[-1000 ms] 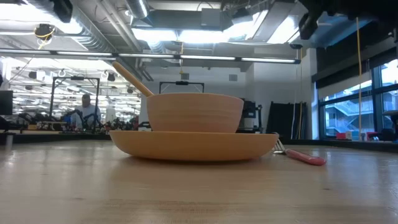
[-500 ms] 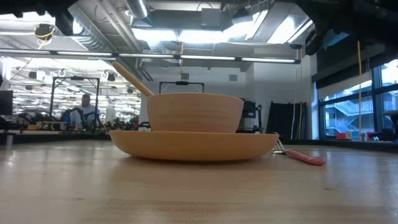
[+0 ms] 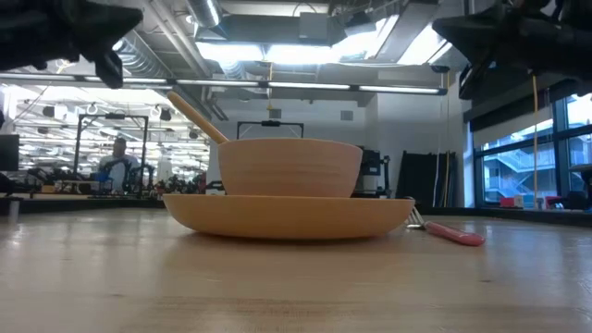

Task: Set table place
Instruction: Return to Home Position

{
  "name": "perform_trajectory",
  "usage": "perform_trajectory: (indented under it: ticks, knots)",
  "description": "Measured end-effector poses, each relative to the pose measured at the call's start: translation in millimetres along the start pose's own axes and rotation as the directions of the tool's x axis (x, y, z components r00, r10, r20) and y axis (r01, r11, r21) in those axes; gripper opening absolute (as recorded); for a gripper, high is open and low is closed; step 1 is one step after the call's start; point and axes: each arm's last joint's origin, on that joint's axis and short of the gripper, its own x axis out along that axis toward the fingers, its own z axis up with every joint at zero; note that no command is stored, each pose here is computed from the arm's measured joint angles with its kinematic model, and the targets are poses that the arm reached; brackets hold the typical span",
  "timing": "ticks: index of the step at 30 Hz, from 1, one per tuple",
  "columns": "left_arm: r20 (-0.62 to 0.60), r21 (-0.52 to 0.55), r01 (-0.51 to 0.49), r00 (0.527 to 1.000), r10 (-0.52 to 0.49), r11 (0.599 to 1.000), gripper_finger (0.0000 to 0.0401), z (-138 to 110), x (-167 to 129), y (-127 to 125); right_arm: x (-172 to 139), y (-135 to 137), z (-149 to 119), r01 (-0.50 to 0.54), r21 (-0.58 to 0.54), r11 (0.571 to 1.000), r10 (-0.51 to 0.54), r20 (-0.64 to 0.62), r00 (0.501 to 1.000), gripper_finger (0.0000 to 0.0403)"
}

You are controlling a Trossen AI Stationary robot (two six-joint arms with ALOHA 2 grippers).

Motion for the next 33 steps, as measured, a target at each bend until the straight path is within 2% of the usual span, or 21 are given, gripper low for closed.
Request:
perform_trajectory:
  ticks: [5, 12, 20, 24, 28, 33]
  knots:
    - [-0.015, -0.014, -0.004, 1.000, 0.004, 1.000, 0.0000, -1, 0, 0, 0, 0, -1, -0.005, -0.001, 1.000, 0.005, -0.011, 1.000, 0.0012]
    - [-0.012, -0.015, -0.012, 1.000, 0.012, 1.000, 0.0000, -1, 0, 1, -1, -4, -9, 0.036, 0.021, 0.999, -0.034, -0.093, 0.995, 0.0012]
    - [-0.011, -0.014, -0.034, 0.999, 0.034, 0.999, 0.0000, -2, 0, 1, -6, -7, -21, -0.018, 0.055, 0.998, 0.028, -0.192, 0.981, 0.0012]
    - [-0.058, -0.001, -0.050, 0.997, 0.050, 0.999, 0.0000, -6, 0, 3, -14, -13, -32, 0.012, 0.102, 0.995, 0.012, -0.235, 0.972, 0.0012]
    - [-0.112, 0.014, -0.063, 0.992, 0.064, 0.998, 0.0000, -12, -1, 4, -15, -13, -32, -0.015, 0.073, 0.997, 0.032, -0.245, 0.969, 0.0012]
    - [-0.112, 0.014, -0.063, 0.992, 0.064, 0.998, 0.0000, -12, -1, 4, -15, -12, -33, -0.038, 0.076, 0.996, 0.057, -0.268, 0.962, 0.0012]
